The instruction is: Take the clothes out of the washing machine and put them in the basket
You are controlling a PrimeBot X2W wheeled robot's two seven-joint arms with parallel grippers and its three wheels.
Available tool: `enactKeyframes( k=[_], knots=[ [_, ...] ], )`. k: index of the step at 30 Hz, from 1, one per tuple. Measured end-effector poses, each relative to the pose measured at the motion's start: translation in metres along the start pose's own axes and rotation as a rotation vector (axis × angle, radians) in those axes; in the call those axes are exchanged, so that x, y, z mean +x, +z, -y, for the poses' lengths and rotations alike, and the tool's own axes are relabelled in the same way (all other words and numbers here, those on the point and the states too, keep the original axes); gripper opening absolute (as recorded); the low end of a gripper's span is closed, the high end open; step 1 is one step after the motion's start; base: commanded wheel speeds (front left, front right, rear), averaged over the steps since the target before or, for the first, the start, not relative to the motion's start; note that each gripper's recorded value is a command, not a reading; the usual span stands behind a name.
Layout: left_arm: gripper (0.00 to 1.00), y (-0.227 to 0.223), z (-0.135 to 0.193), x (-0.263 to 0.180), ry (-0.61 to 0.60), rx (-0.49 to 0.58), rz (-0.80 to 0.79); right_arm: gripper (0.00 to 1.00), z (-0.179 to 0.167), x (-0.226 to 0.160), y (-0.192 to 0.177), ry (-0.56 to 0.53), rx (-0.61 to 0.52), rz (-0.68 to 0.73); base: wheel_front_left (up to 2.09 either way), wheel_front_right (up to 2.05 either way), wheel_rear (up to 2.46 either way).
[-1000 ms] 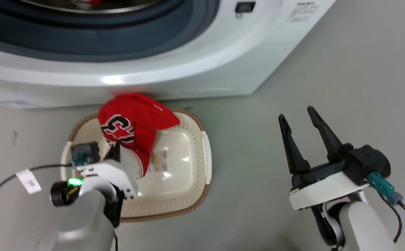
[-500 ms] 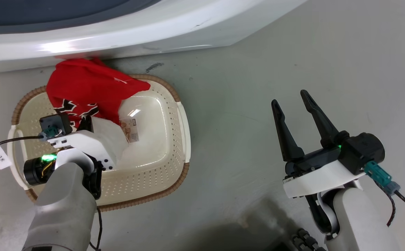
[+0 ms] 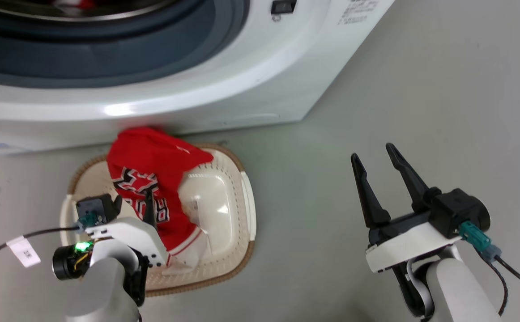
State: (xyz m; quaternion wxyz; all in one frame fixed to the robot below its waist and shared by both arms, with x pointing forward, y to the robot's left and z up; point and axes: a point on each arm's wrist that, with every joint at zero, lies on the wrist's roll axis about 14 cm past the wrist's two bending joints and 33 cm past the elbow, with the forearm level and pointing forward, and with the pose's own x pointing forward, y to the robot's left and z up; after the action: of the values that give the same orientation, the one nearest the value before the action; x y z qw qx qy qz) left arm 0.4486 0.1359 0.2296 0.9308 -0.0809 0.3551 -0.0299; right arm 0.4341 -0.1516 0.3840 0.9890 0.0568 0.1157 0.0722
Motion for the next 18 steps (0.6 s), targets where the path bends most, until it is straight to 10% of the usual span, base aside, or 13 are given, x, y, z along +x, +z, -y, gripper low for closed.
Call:
enactKeyframes(
  k=[18],
  knots=[
    [1.00,0.119,0.019,-0.112,-0.029,0.050,0.461,1.00,-0.027,-0.050,0.067,0.041,-0.051,0.151,0.00,0.00,0.00]
  ],
)
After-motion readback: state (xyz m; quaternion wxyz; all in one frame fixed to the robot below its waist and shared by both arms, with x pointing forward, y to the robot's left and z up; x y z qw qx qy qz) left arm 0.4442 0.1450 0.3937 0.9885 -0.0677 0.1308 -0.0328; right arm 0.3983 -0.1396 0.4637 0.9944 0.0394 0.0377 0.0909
